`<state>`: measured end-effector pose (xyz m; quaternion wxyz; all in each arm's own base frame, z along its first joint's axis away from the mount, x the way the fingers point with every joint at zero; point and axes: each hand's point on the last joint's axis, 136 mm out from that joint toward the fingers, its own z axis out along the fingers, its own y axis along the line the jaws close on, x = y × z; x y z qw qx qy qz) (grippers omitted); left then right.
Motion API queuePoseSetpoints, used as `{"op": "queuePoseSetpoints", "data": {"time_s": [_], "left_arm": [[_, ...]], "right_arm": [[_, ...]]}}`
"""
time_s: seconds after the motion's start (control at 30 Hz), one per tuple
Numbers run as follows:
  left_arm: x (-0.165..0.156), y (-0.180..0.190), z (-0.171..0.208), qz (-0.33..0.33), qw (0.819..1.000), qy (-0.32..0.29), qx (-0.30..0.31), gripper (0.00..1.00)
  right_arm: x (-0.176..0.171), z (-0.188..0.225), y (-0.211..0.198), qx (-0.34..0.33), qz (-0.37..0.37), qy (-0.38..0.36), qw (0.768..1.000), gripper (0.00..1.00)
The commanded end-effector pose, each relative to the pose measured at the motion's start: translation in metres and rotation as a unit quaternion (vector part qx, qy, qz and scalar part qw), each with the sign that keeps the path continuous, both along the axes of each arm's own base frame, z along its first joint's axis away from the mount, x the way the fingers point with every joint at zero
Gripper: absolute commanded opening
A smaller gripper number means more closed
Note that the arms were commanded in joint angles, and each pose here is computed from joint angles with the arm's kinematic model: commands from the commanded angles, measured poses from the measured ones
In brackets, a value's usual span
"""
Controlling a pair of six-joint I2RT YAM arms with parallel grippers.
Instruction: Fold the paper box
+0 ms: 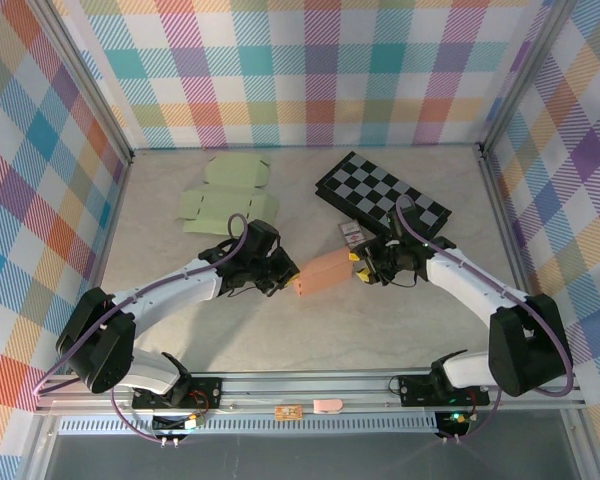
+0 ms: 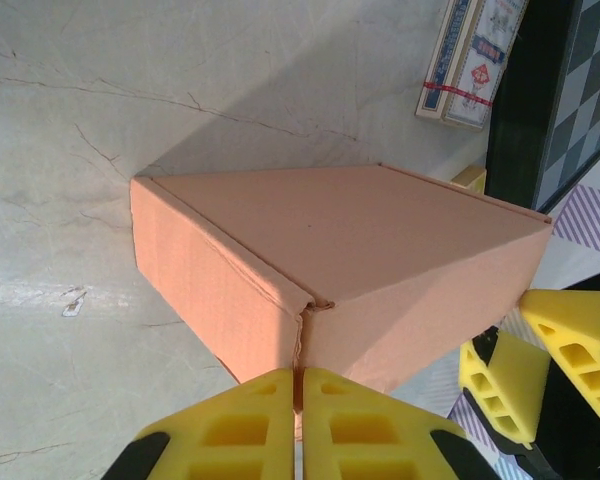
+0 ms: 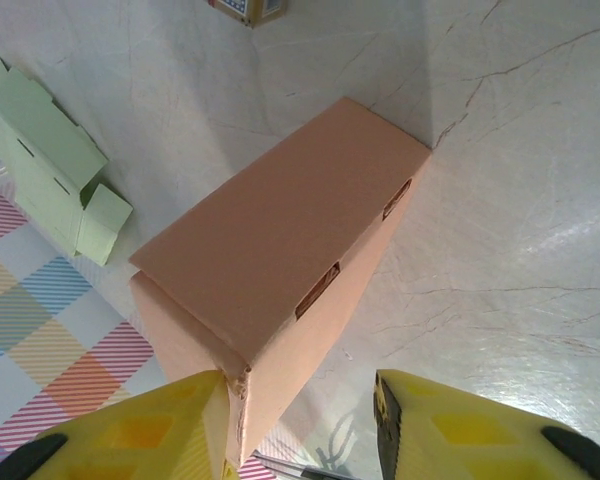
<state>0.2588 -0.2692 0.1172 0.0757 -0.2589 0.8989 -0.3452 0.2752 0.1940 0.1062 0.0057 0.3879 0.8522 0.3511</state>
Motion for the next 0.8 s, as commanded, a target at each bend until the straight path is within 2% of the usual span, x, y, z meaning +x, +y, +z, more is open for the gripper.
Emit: {"op": "queuePoseSetpoints", "data": {"time_s": [0.0, 0.4, 0.67, 0.77], "left_arm": [[-0.008, 0.015, -0.025, 0.007, 0.998, 0.034, 0.043, 0.08], [-0.012, 0.019, -0.032, 0.014, 0.998, 0.042, 0.046, 0.02], [-0.007, 0.016, -0.022, 0.009, 0.999, 0.029, 0.041, 0.0], [-0.003, 0.013, -0.011, 0.001, 0.999, 0.016, 0.042, 0.08]], "right_arm": [[-0.027, -0.034, -0.018, -0.044, -0.007, 0.07, 0.997, 0.42], [-0.036, -0.039, -0.023, -0.05, -0.023, 0.098, 0.994, 0.38], [-0.014, 0.002, -0.022, -0.063, -0.004, 0.036, 0.997, 0.34], [-0.007, 0.022, -0.021, -0.065, -0.002, 0.01, 0.998, 0.4]]}}
